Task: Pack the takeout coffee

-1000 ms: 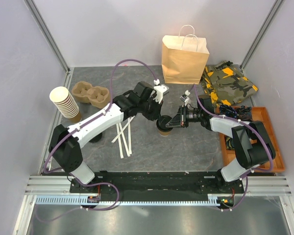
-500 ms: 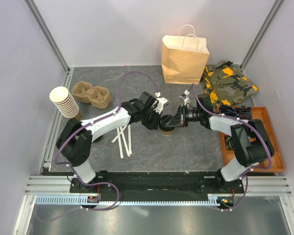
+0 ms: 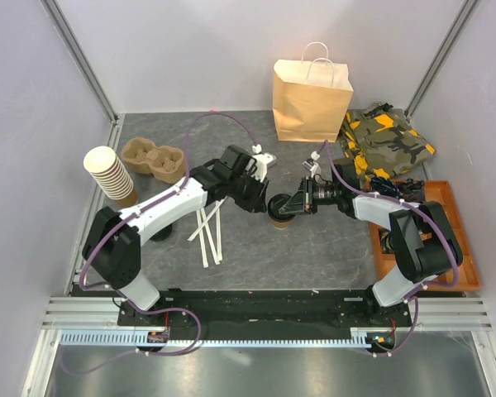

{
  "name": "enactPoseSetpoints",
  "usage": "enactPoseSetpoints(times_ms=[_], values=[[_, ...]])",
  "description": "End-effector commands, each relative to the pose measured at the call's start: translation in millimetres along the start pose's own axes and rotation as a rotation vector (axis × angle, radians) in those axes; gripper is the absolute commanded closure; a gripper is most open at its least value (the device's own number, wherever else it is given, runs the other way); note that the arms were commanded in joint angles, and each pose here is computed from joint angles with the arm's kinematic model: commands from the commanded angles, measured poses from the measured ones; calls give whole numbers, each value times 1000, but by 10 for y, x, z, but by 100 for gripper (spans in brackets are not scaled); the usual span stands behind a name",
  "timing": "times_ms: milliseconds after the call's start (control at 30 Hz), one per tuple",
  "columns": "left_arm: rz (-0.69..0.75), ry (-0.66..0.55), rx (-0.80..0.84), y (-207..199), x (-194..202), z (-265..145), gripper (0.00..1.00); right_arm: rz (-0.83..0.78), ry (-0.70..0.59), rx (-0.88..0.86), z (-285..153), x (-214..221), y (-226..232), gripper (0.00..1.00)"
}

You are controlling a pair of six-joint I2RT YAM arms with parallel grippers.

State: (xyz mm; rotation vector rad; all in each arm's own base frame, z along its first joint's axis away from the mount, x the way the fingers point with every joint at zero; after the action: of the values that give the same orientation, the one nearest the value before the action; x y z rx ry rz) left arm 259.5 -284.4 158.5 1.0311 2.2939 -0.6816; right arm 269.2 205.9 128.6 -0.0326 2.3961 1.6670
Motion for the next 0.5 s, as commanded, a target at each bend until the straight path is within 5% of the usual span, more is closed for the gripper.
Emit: enactPoseSetpoints(times_ms=[0,467], values=[[-40,-162,93,-83,-390,-306,69,-44,-46,39,-31,-70,17,100],[-25,-199,160,-192,-676,-210,67,-70,-78,-73,-161,-194,433,100]])
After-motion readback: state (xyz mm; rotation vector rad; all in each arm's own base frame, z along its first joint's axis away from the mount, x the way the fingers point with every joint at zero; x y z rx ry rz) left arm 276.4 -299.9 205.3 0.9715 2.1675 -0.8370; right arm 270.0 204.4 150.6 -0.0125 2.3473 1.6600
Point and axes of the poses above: each gripper's point midway between its finger pads, its own z axis out along the fingers, its own y axis along the line the jaws close on, x = y × z, the point moved 4 cm from there along -z, back along the fingers, and after that the axes turned 7 degrees about z, right-handed, at the moved point
